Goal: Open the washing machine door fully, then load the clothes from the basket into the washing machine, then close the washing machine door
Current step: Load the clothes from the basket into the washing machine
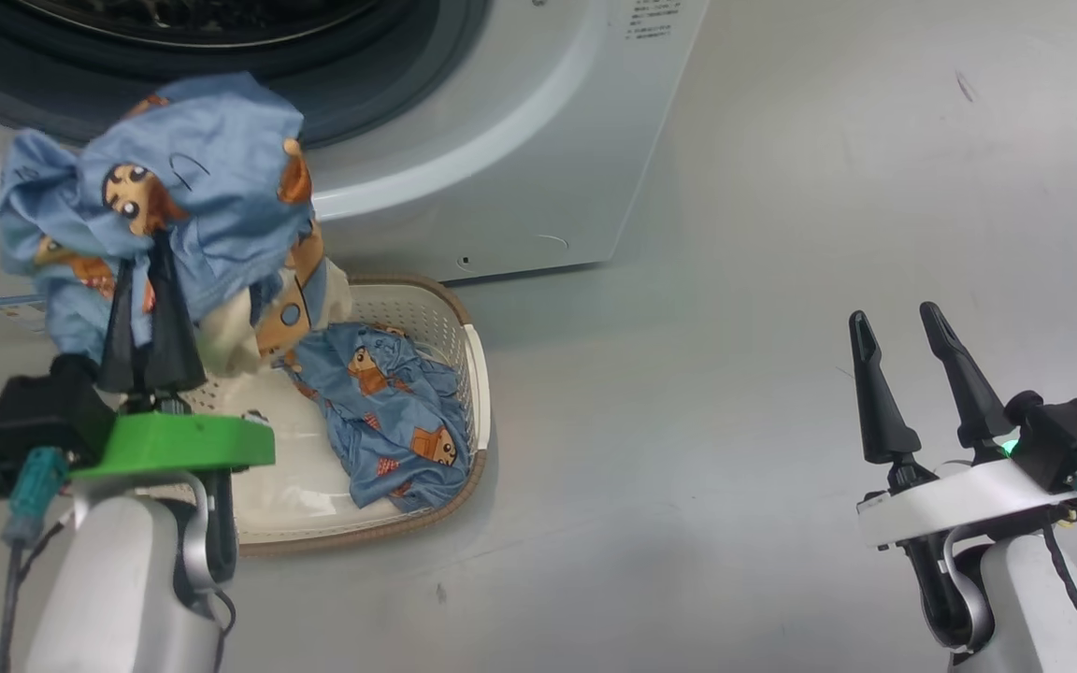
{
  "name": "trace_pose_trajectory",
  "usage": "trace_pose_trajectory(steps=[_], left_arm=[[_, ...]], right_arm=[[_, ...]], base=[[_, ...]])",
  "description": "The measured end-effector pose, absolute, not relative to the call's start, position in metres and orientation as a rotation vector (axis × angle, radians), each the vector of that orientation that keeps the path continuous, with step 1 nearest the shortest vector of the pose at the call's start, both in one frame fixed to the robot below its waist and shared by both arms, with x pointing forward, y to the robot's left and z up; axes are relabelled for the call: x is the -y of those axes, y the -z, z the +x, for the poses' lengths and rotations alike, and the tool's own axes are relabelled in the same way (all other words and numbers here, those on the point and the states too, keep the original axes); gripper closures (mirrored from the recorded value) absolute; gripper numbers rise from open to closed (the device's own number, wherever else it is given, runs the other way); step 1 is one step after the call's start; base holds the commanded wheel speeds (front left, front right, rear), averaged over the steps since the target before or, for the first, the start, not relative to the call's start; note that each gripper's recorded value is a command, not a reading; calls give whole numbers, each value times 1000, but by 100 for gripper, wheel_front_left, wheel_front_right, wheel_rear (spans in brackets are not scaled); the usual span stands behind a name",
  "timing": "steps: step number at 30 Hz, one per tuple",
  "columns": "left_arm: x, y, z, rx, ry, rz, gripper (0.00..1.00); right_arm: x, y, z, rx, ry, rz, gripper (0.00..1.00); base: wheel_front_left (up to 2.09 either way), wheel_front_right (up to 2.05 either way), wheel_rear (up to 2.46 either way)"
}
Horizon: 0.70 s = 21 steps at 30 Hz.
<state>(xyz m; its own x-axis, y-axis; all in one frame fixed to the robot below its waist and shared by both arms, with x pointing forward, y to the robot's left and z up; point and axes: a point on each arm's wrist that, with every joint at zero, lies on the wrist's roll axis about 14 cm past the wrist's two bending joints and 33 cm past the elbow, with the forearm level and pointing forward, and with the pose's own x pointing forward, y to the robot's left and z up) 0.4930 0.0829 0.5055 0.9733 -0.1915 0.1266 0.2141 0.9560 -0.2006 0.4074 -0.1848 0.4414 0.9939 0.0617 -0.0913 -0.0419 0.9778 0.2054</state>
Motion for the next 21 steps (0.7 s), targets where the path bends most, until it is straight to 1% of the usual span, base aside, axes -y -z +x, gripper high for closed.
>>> trace_pose_trajectory(steps=[11, 21], left_arm=[[-69, -510, 565, 154, 251, -135, 100], [-59, -486, 610, 105, 254, -128, 100]], right_arm=[[200, -424, 410, -142, 5, 201, 0], [207, -404, 408, -202, 35, 194, 0]], base=[[0, 0, 0], [0, 0, 0]])
